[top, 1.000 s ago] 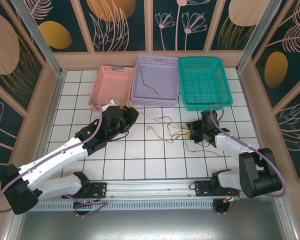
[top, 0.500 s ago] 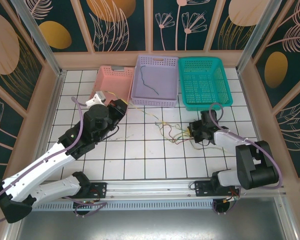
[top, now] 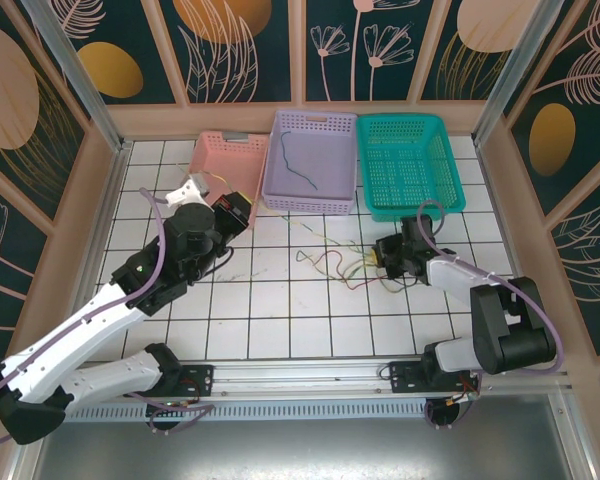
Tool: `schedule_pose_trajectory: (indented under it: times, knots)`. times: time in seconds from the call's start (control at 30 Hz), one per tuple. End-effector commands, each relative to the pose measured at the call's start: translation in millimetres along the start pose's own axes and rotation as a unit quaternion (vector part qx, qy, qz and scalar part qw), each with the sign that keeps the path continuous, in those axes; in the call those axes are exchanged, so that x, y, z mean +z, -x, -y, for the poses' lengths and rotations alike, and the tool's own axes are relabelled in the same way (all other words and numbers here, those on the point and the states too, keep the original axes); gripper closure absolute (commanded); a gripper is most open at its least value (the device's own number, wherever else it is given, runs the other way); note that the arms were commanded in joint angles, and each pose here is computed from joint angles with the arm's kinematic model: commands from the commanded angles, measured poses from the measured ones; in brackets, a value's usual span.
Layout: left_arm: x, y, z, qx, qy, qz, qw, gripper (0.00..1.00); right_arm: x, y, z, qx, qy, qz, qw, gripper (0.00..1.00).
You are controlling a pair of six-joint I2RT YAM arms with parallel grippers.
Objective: Untangle the cables
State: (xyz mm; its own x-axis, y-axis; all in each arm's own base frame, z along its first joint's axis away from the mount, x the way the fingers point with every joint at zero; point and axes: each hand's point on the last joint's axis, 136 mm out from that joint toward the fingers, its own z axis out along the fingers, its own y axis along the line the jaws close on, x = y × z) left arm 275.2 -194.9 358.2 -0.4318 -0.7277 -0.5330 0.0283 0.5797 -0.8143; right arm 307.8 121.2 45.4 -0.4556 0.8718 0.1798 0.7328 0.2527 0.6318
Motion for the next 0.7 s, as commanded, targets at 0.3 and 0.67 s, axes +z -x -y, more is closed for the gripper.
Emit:
schedule_pose_trajectory:
  times: [0.3, 0.67]
  knots:
    - [-61.6, 125.3, 71.9, -0.056, -0.089, 0.215, 0.971, 1.00, 3.5, 45.0, 71.9, 0.015, -0.133, 0.093, 0.987, 0.96]
    - [-42.8, 93.4, 82.7, -0.083, -0.148, 0.147, 0.974, 1.00, 7.0, 45.2, 77.4, 0.025, -0.145, 0.091, 0.985, 0.79]
